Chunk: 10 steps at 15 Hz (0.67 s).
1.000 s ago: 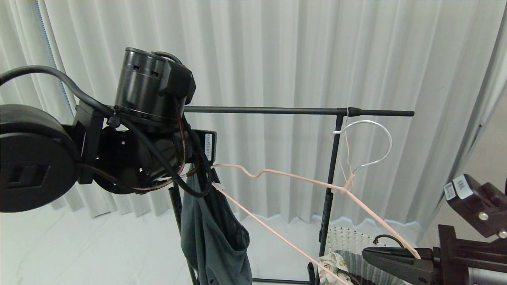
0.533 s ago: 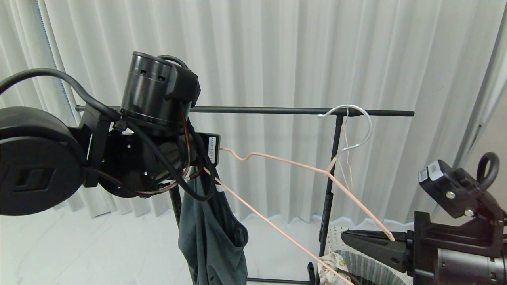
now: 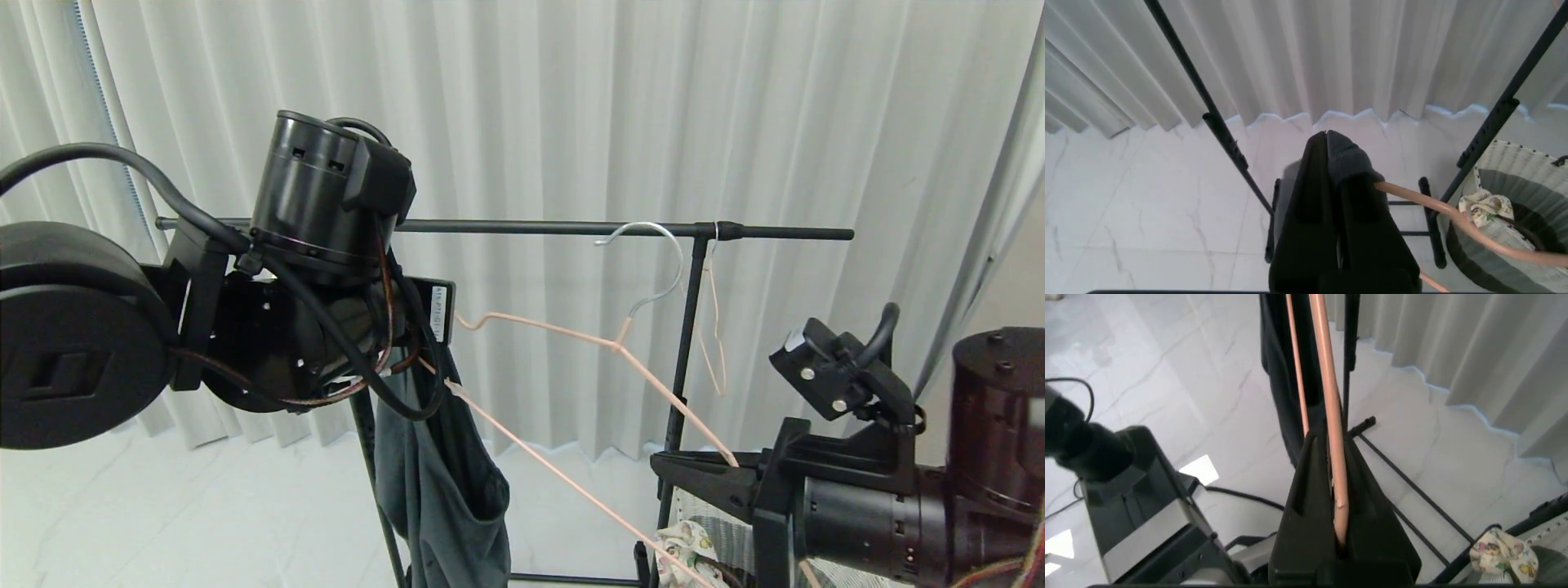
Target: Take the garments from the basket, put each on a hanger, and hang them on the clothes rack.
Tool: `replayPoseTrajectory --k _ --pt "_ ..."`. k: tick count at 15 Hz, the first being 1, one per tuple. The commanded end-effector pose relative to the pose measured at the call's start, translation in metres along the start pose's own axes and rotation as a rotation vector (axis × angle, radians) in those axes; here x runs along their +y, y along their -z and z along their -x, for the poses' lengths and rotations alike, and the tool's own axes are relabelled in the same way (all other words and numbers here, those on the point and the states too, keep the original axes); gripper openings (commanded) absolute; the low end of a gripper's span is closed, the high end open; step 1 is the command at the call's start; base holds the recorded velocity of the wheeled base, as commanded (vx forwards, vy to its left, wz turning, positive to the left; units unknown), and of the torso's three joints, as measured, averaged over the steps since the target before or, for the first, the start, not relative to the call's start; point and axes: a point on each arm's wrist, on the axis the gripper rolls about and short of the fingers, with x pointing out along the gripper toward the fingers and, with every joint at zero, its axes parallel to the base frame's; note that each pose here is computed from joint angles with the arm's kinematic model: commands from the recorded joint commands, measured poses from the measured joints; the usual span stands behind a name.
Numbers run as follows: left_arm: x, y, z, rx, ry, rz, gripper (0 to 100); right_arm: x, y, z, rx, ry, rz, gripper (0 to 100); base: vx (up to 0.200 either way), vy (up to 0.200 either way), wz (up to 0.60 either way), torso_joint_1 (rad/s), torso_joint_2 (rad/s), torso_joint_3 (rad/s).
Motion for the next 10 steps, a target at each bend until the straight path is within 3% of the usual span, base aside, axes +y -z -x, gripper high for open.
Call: replayPoseTrajectory --k 1,5,10 --pt "0.001 -0.001 0.002 -0.005 0.000 0.003 0 -0.004 0.006 -0.023 0.026 0.017 -0.003 0 0.000 0.000 0.00 0.000 0.00 0.000" --pt "0.001 -0.004 0.014 -0.032 0.026 0.010 0 0.003 0.006 -0.045 0.032 0.003 -0.014 0 0.000 0.000 0.00 0.000 0.00 0.000" --pt "-0.003 -0.010 0.039 -0.080 0.093 0.079 0 0.009 0.003 -0.065 0.038 -0.019 -0.020 0 0.000 0.000 0.00 0.000 0.00 0.000"
